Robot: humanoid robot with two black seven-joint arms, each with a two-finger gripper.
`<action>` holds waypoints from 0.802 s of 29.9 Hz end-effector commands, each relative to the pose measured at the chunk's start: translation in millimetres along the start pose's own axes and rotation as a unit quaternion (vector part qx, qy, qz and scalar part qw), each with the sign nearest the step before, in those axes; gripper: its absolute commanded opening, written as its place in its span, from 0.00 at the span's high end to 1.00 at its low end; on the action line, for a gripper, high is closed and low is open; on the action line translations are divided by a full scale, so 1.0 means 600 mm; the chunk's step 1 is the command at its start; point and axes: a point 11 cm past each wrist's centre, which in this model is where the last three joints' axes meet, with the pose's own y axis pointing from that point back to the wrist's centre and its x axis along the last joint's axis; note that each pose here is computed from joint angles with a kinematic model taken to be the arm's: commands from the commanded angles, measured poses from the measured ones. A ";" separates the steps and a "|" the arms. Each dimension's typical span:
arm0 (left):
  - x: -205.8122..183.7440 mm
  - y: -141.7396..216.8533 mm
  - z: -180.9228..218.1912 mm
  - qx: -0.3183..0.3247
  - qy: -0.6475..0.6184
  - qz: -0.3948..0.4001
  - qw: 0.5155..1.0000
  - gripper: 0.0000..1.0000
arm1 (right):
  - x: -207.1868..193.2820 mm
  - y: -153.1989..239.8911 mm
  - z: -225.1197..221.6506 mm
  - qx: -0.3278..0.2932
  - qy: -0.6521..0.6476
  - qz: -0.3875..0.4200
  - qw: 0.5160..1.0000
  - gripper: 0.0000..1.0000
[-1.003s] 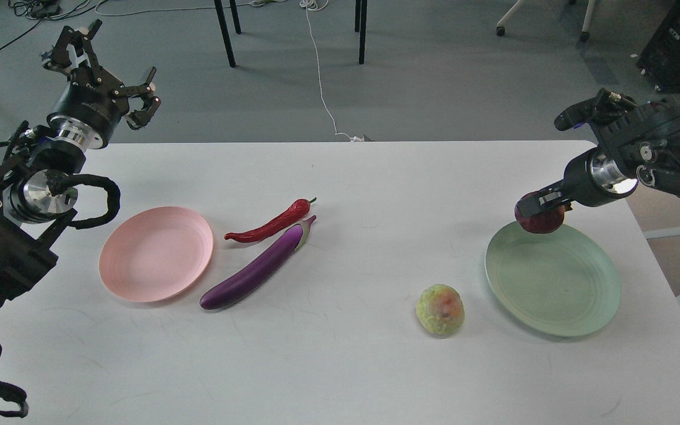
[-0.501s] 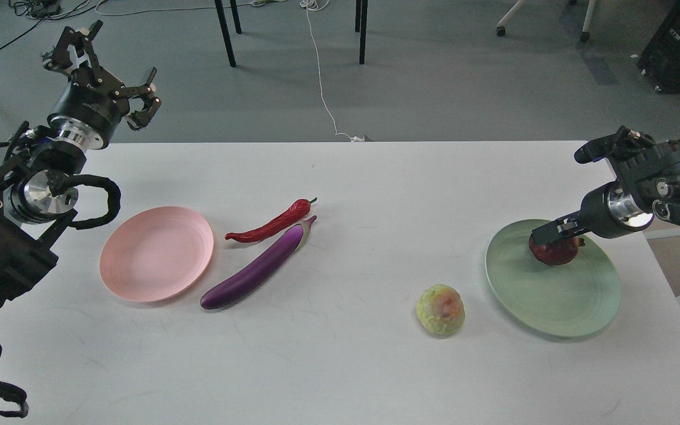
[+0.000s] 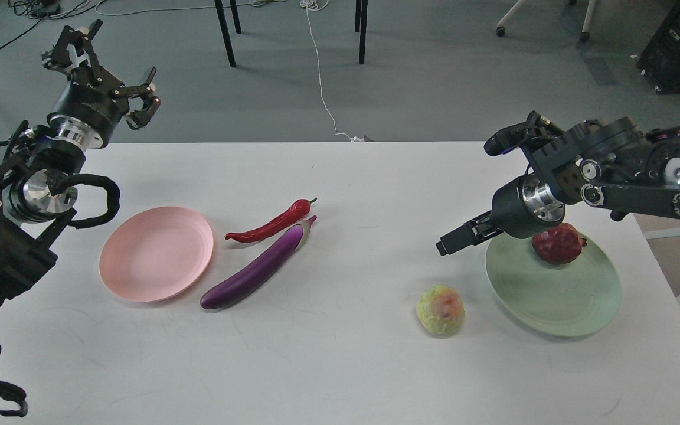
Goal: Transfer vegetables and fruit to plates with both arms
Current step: 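Move the right gripper down to the yellow-green peach and grasp it, then lift the peach onto the green plate beside the pomegranate and release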
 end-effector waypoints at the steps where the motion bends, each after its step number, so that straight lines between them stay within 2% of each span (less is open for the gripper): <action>1: 0.009 0.003 0.015 -0.004 -0.008 0.005 1.000 0.02 | -0.018 -0.020 -0.023 0.015 0.010 -0.025 1.000 0.04; 8: 0.013 0.005 0.019 -0.005 -0.011 0.006 1.000 0.02 | -0.054 -0.074 -0.049 0.025 0.030 -0.072 0.997 0.12; 17: 0.022 0.010 0.031 -0.009 -0.018 0.012 1.000 0.02 | -0.076 -0.097 -0.036 0.019 0.030 -0.072 0.997 0.33; 21: 0.022 0.009 0.032 -0.009 -0.019 0.012 1.000 0.02 | -0.060 -0.087 -0.039 0.018 0.035 -0.060 0.997 0.46; 24: 0.021 0.009 0.033 -0.010 -0.019 0.012 1.000 0.02 | -0.020 -0.052 -0.032 0.001 0.046 -0.031 0.998 0.47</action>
